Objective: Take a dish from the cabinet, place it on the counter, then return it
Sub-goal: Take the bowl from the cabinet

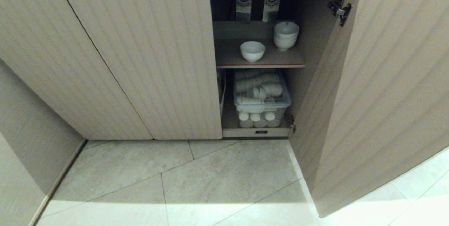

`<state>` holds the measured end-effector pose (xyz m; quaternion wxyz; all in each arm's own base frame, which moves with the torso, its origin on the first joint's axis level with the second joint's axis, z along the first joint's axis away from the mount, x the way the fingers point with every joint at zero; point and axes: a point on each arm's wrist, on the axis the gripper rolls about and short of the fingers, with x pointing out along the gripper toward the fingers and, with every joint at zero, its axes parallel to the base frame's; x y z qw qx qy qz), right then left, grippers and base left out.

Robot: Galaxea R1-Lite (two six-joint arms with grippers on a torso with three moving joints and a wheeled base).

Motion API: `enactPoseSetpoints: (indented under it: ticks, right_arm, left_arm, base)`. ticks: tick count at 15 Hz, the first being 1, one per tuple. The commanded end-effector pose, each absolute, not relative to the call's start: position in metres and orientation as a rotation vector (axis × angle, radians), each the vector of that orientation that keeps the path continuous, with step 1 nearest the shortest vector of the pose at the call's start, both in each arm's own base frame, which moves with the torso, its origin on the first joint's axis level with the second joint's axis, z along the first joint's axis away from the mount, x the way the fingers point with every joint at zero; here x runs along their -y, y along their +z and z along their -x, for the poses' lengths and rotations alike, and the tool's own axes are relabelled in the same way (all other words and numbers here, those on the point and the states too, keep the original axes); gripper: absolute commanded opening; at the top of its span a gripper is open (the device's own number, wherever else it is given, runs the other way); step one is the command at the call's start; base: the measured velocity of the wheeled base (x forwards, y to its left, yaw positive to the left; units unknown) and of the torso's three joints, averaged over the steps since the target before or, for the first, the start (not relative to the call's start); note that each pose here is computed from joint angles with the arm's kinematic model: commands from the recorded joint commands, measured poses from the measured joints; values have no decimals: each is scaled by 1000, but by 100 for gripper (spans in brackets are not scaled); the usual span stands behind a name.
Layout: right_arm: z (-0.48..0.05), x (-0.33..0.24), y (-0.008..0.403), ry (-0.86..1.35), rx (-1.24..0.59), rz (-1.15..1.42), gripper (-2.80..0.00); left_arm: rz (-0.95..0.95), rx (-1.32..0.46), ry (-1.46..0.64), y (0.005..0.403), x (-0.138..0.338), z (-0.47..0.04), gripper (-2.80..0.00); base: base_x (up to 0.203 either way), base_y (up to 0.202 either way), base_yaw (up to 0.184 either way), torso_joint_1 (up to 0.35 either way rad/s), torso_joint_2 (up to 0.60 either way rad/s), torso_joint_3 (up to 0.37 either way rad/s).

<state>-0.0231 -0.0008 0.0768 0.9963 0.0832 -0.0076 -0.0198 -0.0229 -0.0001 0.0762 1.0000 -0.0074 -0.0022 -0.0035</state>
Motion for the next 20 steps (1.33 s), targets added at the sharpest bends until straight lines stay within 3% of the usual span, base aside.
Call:
enactPoseSetpoints:
  ticks: [1,20]
  right_arm:
    - [23,1,77,-40,14,-167,-280]
    - [23,1,76,-33,6,-83,-280]
  left_arm:
    - [15,5,-6,76,0,23,-280]
    - [15,5,-8,76,0,23,-280]
  base:
    - [0,0,0,0,0,0]
    - [0,0,0,0,0,0]
